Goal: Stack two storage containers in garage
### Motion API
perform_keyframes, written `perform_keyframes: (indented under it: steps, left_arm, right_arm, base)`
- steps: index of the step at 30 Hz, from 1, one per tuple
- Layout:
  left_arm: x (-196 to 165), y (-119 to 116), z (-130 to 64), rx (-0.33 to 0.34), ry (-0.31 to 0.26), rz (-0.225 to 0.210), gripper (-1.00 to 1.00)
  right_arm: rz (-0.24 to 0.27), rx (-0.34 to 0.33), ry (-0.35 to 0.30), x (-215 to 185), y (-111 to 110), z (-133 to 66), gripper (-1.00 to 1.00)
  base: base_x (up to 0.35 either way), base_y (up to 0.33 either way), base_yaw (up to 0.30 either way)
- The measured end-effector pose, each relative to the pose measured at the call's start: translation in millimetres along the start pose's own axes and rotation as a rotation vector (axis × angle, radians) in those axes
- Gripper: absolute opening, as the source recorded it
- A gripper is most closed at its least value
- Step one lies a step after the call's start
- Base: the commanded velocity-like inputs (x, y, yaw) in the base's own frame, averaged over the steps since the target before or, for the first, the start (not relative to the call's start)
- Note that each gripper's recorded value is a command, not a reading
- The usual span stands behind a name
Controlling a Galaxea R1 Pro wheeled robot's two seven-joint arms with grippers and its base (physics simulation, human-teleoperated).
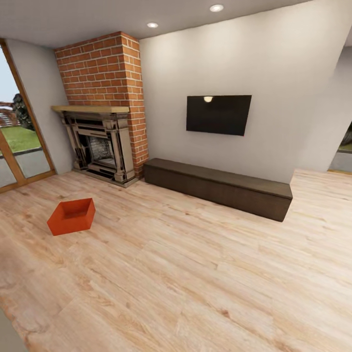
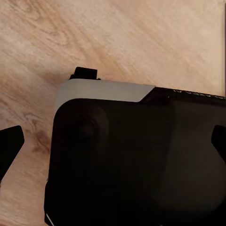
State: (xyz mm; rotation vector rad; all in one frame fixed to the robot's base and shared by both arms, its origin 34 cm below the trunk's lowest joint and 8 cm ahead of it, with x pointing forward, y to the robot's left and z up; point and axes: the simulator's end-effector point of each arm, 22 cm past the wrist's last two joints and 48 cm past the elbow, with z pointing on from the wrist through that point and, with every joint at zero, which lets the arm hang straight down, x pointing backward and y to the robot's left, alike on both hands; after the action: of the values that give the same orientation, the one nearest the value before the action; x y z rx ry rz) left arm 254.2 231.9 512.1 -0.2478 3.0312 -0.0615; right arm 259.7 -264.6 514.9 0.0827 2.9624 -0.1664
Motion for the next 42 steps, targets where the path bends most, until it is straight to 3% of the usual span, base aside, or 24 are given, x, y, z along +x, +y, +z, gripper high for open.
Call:
perform_keyframes:
  steps: [24,42]
  left_arm:
    - [0.0,0.0,0.0,0.000,0.000,0.000,1.00]
    - [0.0,0.0,0.0,0.000,0.000,0.000,1.00]
  right_arm:
    - [-0.001,-0.001,0.001,0.2,1.1,-0.1,1.00]
    - [0.000,0.000,0.000,-0.1,-0.4,0.0,1.00]
  base:
    - [0.323,0.000,0.006]
    - [0.323,0.000,0.234]
